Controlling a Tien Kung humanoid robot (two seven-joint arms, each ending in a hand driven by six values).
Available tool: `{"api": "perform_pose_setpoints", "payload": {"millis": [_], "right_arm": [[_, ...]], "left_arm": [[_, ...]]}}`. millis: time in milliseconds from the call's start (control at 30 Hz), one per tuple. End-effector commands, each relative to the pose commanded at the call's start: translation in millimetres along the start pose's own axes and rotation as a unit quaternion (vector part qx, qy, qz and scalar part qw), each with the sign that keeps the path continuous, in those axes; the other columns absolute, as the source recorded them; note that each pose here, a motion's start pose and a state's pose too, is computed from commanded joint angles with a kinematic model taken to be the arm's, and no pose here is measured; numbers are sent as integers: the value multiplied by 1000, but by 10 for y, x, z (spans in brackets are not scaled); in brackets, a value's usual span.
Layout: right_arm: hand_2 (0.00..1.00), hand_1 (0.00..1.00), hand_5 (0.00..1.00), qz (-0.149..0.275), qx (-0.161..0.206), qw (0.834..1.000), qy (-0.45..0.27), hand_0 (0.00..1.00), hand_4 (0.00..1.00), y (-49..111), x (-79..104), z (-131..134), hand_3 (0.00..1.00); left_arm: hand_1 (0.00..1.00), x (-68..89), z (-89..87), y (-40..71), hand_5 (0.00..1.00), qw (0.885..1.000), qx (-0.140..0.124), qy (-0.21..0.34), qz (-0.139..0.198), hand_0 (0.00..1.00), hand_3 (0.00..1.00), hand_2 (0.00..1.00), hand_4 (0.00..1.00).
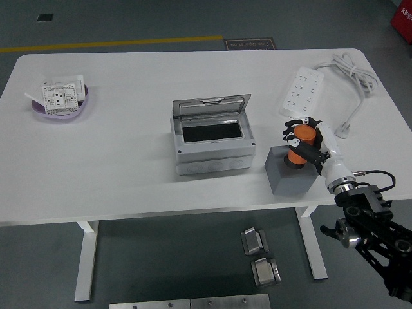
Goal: Pick up the cylinder from the cube,place it in the box,flap close box
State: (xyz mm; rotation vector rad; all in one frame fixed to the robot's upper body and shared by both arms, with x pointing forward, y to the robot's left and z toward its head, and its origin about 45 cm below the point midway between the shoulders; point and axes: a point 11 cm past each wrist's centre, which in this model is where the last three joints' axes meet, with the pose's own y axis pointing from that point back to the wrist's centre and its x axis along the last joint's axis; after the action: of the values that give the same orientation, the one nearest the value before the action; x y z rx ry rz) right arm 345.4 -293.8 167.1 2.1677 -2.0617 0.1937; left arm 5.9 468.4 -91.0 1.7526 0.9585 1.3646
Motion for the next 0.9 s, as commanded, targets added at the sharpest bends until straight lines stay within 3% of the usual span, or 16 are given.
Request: {"api": "perform_pose_setpoints", "payload": {"millis": [433,467,633,667,833,867,900], "right_arm": [[379,263,2,-28,75,988,132,536,2,-263,-419,-527,244],[382,247,2,-29,79,987,139,283,2,-284,-446,-546,244],[382,247,2,-44,91,978,183,283,2,-397,-624,-615,244],[376,208,2,-49,92,976,191,115,2,-416,-660,-624,239],[376,208,2,-81,89,967,224,115,2,-480,-847,-626,239],[349,164,2,-89,87,965,229,12,2,-487,-883,-622,231],[349,164,2,-98,85,964,234,12,2,-491,-922,-616,231]], "left_arm": [[657,6,-78,-16,329,1000,8,-5,3,661,619,588,611],[657,6,-83,-17,332,1000,8,-5,3,660,619,588,608],[657,16,-116,-23,332,1000,12,-5,4,660,619,588,608],[657,20,-120,-24,334,1000,12,-5,5,660,619,588,607],[657,34,-123,-26,334,1000,13,-5,6,660,619,588,607],[656,36,-122,-26,340,1000,13,-5,7,660,619,587,604],[656,37,-119,-25,340,1000,12,-5,7,660,619,587,604]]}}
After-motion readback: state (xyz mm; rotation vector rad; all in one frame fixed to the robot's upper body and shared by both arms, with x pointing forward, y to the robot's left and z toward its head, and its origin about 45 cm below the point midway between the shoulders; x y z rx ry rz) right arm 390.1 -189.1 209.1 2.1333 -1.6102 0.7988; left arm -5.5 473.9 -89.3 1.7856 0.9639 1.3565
